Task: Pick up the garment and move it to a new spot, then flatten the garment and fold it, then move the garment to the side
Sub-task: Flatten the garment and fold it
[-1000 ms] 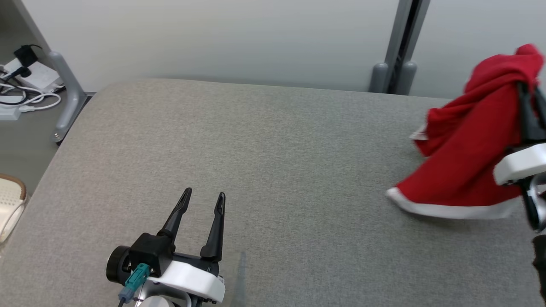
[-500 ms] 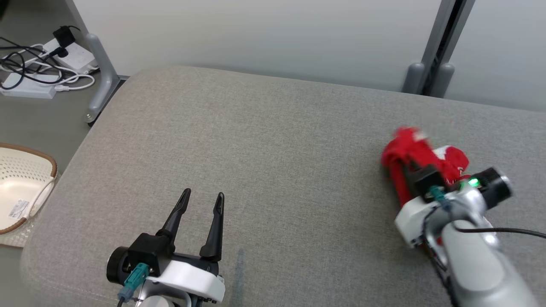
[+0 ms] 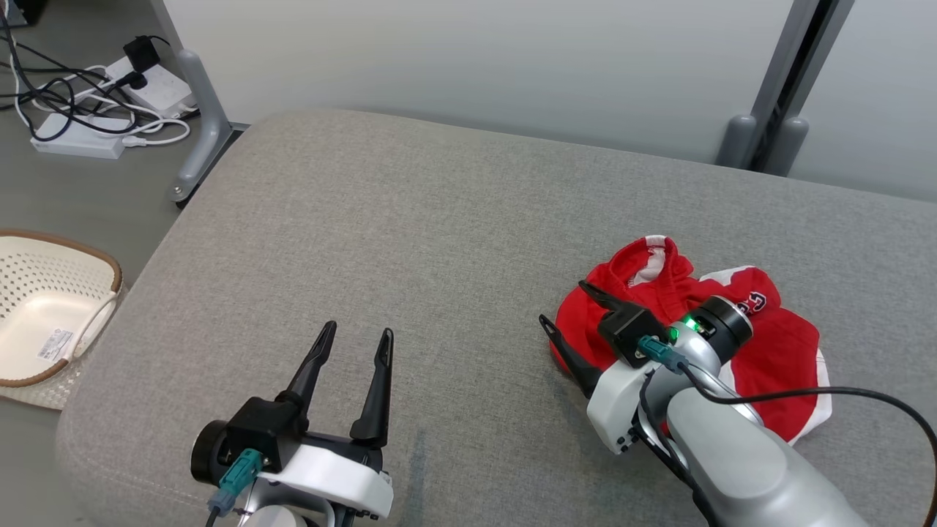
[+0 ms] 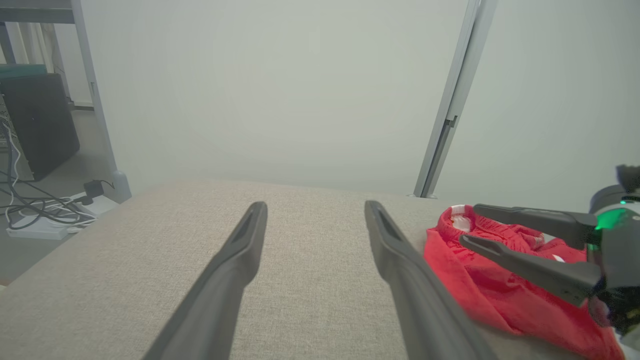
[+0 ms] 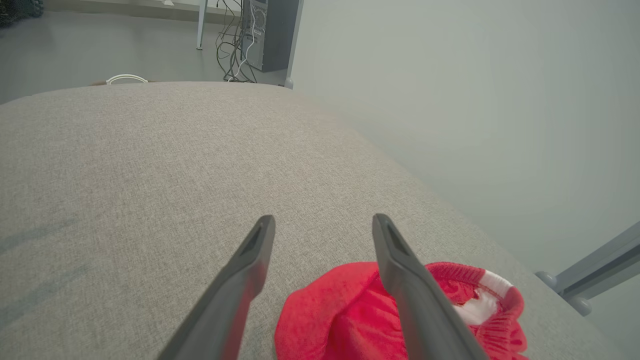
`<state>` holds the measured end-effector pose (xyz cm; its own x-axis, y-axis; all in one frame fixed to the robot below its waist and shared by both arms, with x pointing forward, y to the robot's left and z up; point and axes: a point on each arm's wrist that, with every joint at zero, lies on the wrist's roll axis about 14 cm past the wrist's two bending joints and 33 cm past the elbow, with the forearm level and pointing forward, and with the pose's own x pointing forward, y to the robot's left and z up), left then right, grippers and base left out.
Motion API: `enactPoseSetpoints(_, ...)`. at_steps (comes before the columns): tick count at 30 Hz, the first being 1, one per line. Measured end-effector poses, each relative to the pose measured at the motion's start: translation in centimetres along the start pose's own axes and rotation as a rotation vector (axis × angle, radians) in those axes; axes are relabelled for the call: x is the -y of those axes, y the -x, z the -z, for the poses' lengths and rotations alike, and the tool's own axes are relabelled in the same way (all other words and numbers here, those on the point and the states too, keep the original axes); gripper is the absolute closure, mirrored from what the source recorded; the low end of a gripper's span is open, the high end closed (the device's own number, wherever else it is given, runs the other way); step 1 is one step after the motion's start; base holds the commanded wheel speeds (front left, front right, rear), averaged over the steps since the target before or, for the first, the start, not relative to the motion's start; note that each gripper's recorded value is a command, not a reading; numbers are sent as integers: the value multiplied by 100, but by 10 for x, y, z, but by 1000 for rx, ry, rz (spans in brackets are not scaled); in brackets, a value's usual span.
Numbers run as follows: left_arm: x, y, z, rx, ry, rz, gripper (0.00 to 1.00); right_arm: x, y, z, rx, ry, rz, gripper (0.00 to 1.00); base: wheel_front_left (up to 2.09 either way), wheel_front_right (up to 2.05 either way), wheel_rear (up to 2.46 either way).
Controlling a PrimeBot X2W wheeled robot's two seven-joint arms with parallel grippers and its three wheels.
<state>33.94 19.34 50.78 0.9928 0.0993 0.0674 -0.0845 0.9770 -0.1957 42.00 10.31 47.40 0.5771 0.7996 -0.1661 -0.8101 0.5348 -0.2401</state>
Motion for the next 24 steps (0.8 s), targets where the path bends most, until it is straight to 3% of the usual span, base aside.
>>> enactPoseSetpoints(6,7,-3,-1,4,5,19,0,18,5,-5,6,-34,51,0,0,0,0)
enactPoseSetpoints(12,21,-14,-8,30,27,61,0,71,27,-27,93,-99,225,0,0,0,0)
enactPoseSetpoints(18,48,-29,-14,51,43,141,0,129,89,-22,155,-125,451,0,0,0,0)
enactPoseSetpoints(24,76,-41,-13,49,61,220,0,154,160,6,151,-176,655,0,0,0,0)
